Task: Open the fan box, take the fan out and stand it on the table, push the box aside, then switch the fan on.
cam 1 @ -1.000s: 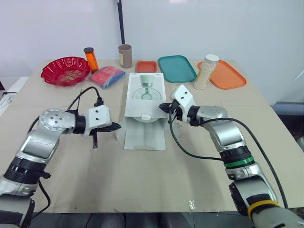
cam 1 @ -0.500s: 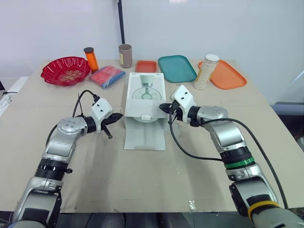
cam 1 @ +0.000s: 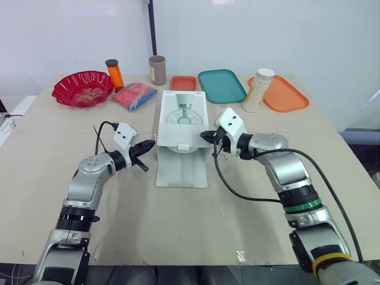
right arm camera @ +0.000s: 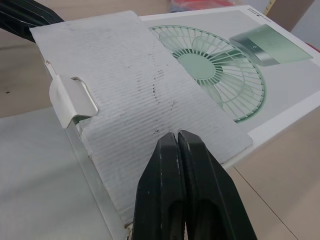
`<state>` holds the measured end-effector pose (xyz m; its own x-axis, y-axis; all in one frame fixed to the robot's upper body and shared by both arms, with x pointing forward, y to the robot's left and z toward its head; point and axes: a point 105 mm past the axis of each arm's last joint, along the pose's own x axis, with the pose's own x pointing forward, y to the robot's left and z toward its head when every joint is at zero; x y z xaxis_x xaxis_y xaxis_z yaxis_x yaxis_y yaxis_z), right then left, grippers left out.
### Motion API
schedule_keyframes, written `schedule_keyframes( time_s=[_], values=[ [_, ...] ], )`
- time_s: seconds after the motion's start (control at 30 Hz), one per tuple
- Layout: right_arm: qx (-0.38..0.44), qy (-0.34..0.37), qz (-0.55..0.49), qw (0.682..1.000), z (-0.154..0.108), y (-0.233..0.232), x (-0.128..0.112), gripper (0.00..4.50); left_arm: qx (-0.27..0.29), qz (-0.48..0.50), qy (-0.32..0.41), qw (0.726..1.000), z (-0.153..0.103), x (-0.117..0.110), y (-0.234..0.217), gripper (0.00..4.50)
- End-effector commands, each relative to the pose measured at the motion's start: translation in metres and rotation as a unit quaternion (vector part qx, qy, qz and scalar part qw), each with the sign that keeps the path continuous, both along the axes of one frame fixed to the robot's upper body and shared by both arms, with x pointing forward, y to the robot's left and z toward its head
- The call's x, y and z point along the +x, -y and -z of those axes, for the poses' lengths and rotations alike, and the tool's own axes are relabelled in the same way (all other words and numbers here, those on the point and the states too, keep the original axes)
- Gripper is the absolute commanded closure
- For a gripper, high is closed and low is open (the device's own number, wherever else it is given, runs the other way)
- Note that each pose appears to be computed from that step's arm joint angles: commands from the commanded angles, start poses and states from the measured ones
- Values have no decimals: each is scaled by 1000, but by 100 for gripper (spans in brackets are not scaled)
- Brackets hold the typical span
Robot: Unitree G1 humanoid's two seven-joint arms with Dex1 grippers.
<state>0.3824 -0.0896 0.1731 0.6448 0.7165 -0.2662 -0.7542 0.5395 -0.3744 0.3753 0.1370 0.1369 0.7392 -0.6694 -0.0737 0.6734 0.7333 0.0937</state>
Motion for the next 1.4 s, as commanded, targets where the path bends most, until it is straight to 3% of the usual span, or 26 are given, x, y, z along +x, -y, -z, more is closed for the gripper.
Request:
schedule_keyframes(
  time_s=[0.03,0.47,0.73,0.97,1.17,1.4],
  values=[
    [-20,-41,-2,999,22,4,-4,445,-17,11,18,1000,-9,1,12,450],
    [-31,-40,17,999,21,19,3,445,-52,-18,31,998,-15,0,13,450],
    [-37,-33,37,998,15,27,9,445,-88,19,28,996,-23,-41,19,450],
    [-7,-31,9,999,3,-1,17,445,-79,24,46,996,-40,-70,16,450],
    [-25,-15,-19,999,-1,-32,23,445,-107,49,30,993,-53,-83,16,450],
    [-21,-5,-39,999,-8,-43,28,445,-180,69,-61,979,-28,-105,41,450]
  ],
)
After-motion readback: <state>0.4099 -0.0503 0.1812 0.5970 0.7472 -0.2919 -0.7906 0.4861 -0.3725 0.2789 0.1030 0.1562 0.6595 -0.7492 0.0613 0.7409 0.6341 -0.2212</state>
